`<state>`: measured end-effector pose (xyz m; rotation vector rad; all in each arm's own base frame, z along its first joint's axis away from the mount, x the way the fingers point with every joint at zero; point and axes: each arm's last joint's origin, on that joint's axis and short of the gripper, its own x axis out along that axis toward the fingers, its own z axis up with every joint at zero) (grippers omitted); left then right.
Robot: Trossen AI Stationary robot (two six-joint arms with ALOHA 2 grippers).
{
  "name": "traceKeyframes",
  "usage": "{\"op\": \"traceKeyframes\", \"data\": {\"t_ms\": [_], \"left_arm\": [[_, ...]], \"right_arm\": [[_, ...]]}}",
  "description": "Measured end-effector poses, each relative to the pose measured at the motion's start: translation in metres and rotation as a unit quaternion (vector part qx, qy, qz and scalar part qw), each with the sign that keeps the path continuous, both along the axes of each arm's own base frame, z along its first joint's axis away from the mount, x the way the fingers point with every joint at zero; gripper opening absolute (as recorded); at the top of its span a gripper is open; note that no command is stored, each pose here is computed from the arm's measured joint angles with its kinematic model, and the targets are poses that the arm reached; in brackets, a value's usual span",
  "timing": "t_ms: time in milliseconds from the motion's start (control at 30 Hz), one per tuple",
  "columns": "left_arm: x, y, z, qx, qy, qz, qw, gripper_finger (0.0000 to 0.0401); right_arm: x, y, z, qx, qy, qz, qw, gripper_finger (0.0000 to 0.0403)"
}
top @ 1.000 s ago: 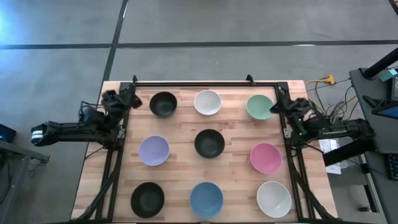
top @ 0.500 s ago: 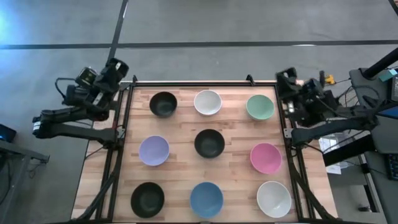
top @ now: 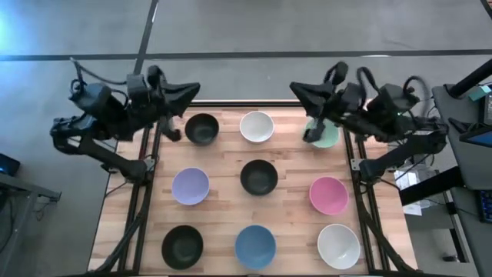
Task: Nest bowls inside each other
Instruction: Stack the green bowl on top of the middle black bowl
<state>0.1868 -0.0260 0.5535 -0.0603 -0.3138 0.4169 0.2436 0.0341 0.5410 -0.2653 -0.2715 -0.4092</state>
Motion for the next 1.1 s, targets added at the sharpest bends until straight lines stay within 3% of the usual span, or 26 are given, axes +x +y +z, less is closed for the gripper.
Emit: {"op": "traceKeyframes", "data": {"t_ms": [100, 167, 233, 300, 367, 633, 867, 933, 1033, 1100], "left_arm": [[0.010, -0.028, 0.003, 0.048, 0.096, 0.130, 0.986, 0.0000], [0.018, -0.043, -0.002, 0.089, 0.183, 0.219, 0.954, 0.0000], [0.029, -0.052, -0.011, 0.118, 0.263, 0.294, 0.911, 0.0000], [0.039, -0.057, -0.021, 0.126, 0.303, 0.335, 0.883, 0.0000], [0.045, -0.060, -0.030, 0.128, 0.313, 0.345, 0.876, 0.0000], [0.032, -0.053, -0.051, 0.090, 0.282, 0.346, 0.890, 0.0000], [0.009, -0.041, -0.073, 0.032, 0.227, 0.334, 0.914, 0.0000], [0.005, -0.040, -0.083, 0.017, 0.199, 0.290, 0.936, 0.0000], [0.005, -0.038, -0.102, -0.017, 0.151, 0.144, 0.978, 0.0000], [0.005, -0.034, -0.118, -0.060, 0.138, 0.090, 0.984, 0.0000]], "right_arm": [[0.005, 0.013, 0.005, -0.048, 0.075, -0.079, 0.993, 0.0009], [0.009, 0.020, 0.003, -0.069, 0.121, -0.102, 0.985, 0.0009], [0.011, 0.021, -0.005, -0.077, 0.172, -0.113, 0.975, 0.0009], [0.011, 0.019, -0.017, -0.061, 0.220, -0.120, 0.966, 0.0009], [0.010, 0.011, -0.030, -0.027, 0.259, -0.130, 0.957, 0.0009], [-0.017, -0.018, -0.085, 0.148, 0.349, -0.210, 0.901, 0.0009], [-0.031, -0.027, -0.117, 0.215, 0.372, -0.266, 0.863, 0.0009], [-0.031, -0.027, -0.127, 0.230, 0.371, -0.276, 0.856, 0.0009], [-0.029, -0.026, -0.142, 0.255, 0.377, -0.279, 0.845, 0.0009], [-0.028, -0.026, -0.152, 0.272, 0.385, -0.278, 0.837, 0.0009]]}}
